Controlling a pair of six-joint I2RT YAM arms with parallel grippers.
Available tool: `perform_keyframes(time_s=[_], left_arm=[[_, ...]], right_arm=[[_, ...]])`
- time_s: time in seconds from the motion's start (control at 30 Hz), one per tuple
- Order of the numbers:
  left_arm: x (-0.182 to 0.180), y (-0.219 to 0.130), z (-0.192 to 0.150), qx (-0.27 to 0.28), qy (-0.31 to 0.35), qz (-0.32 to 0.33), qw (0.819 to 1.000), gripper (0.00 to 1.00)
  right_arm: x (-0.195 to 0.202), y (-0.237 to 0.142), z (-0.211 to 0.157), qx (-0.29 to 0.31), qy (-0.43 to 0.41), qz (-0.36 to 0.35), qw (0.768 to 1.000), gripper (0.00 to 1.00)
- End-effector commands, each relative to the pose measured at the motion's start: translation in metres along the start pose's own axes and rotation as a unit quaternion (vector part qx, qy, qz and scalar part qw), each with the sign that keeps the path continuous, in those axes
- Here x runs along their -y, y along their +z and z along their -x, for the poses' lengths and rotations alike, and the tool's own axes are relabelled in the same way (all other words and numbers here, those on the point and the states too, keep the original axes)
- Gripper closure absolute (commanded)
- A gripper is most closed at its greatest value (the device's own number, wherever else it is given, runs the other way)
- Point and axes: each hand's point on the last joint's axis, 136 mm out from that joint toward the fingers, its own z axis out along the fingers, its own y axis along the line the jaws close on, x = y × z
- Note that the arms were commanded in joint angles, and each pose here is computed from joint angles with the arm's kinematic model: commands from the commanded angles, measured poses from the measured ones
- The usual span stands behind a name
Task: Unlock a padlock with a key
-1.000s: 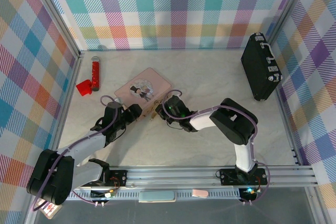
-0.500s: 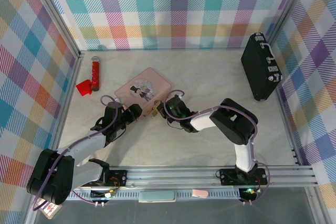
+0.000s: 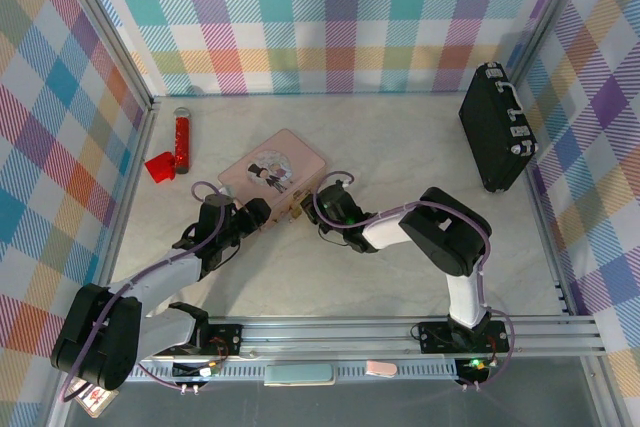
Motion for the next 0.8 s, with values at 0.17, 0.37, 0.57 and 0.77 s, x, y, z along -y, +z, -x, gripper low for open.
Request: perform_keyframes(time_s=[0.17, 0.37, 0.57, 0.77], left_arm=[[-0.016, -0.001, -0.01, -0.01, 0.001, 0.031, 0.999, 0.27], [-0.017, -0.001, -0.01, -0.009, -0.002, 0.032, 0.999, 0.27], [-0.015, -0.007, -0.007, -0.002, -0.001, 0.032, 0.999, 0.28], [-0.014, -0.011, -0.005, 0.003, 0.001, 0.032, 0.999, 0.27]], right_arm=[[0.008, -0.006, 0.011, 0.015, 0.002, -0.011, 1.0, 1.0], [0.009, -0.01, 0.019, 0.022, 0.003, -0.012, 1.0, 1.0], [0.009, -0.016, 0.022, 0.029, -0.005, -0.016, 0.999, 1.0], [0.01, -0.018, 0.023, 0.028, -0.01, -0.018, 0.999, 1.0]])
